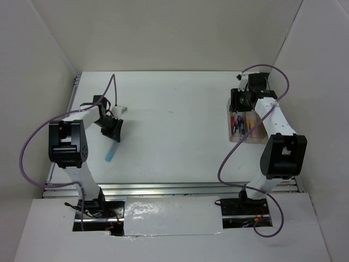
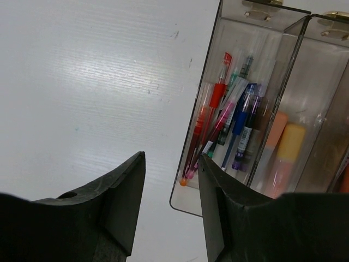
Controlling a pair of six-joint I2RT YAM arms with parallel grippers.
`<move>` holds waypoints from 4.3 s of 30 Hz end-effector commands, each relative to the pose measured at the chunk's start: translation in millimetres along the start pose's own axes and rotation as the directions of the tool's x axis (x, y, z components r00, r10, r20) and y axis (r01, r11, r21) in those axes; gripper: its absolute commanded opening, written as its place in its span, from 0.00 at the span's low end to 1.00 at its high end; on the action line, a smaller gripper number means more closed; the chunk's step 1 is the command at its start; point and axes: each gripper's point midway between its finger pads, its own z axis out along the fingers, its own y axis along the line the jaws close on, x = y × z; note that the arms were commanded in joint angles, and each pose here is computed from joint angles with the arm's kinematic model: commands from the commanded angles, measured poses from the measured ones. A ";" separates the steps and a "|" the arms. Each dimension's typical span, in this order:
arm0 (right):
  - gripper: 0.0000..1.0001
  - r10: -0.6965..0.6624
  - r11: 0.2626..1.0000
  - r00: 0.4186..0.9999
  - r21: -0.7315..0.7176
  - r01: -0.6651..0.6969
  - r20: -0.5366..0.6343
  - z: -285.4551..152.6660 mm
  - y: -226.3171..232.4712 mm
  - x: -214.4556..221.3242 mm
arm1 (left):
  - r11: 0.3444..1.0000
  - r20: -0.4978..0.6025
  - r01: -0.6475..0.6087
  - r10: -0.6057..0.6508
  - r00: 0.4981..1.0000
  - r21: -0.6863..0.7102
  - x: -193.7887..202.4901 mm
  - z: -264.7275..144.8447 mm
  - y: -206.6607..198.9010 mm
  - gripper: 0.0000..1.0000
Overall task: Sort the stationery into containers
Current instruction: Pick up the stationery from the center of the board, then place the stationery in the storage box.
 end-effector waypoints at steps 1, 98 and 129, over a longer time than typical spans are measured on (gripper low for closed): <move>0.50 -0.045 0.999 0.997 -0.013 0.046 0.065 -17.7 7.7 -12.6 | 0.995 0.088 -0.024 0.015 0.996 0.100 -46.7 4.4 -36.4 0.09; 0.00 -0.506 0.819 0.821 -0.152 0.553 0.264 -78.4 107.5 12.3 | 0.904 0.446 -0.009 -0.203 0.872 0.428 -159.2 -156.5 -137.4 0.99; 0.16 0.077 0.991 0.976 0.120 -0.053 -0.204 34.9 -121.8 65.3 | 0.990 0.702 0.086 -0.142 0.698 0.115 -136.3 -208.2 -64.4 0.99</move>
